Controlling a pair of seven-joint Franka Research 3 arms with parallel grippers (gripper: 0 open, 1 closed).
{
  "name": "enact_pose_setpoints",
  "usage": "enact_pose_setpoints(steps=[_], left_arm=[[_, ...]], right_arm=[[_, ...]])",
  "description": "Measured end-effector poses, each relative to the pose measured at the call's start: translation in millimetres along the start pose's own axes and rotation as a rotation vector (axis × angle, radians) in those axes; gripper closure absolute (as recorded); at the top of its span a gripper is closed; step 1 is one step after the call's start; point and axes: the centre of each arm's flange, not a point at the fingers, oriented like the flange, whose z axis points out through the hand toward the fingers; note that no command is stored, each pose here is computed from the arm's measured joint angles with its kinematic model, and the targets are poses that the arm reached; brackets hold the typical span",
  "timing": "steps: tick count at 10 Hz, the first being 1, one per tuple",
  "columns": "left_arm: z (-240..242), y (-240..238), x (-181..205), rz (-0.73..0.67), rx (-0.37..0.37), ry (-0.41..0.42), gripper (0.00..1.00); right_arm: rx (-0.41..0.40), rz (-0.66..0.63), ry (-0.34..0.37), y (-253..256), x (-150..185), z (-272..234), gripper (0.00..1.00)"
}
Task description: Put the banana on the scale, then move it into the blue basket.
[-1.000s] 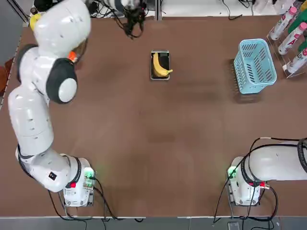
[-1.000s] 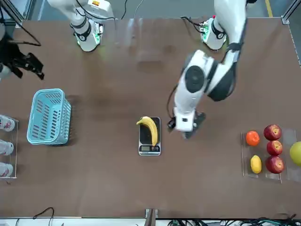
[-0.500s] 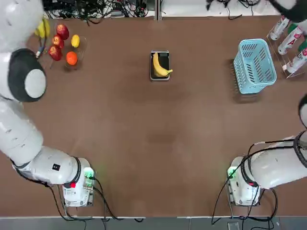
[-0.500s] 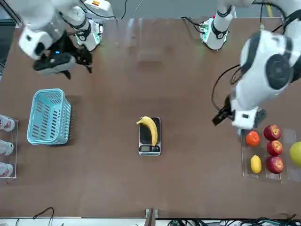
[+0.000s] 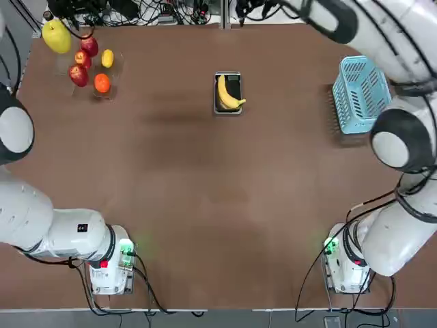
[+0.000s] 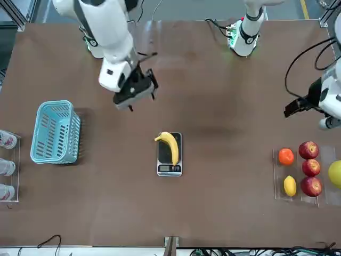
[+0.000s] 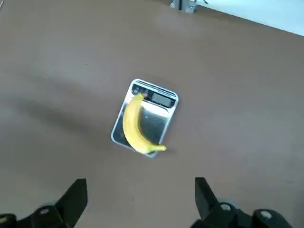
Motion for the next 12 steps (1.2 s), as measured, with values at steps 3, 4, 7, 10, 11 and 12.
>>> enact_pose_setpoints(steps=[3,4,7,10,11,12], left_arm=[[-44,-3,-8,0.235,0.003,0.068,0.00],[-56,3,-12,0.228,0.002,0.079,0.00],[-64,30,-18,0.175,-0.004,0.076,0.00],[-63,35,-19,0.145,-0.005,0.070,0.00],[-63,35,-19,0.143,-0.005,0.070,0.00],[-62,34,-18,0.141,-0.005,0.069,0.00]], right_arm=[[-0.082,-0.099,-0.036,-49,3,105,0.00],[-0.097,-0.115,-0.043,-54,3,127,0.00],[-0.114,-0.149,0.024,-58,7,169,0.00],[-0.100,-0.167,0.052,-71,0,214,0.00],[-0.102,-0.176,0.037,-78,-7,241,0.00],[-0.107,-0.187,0.027,-81,-13,268,0.00]])
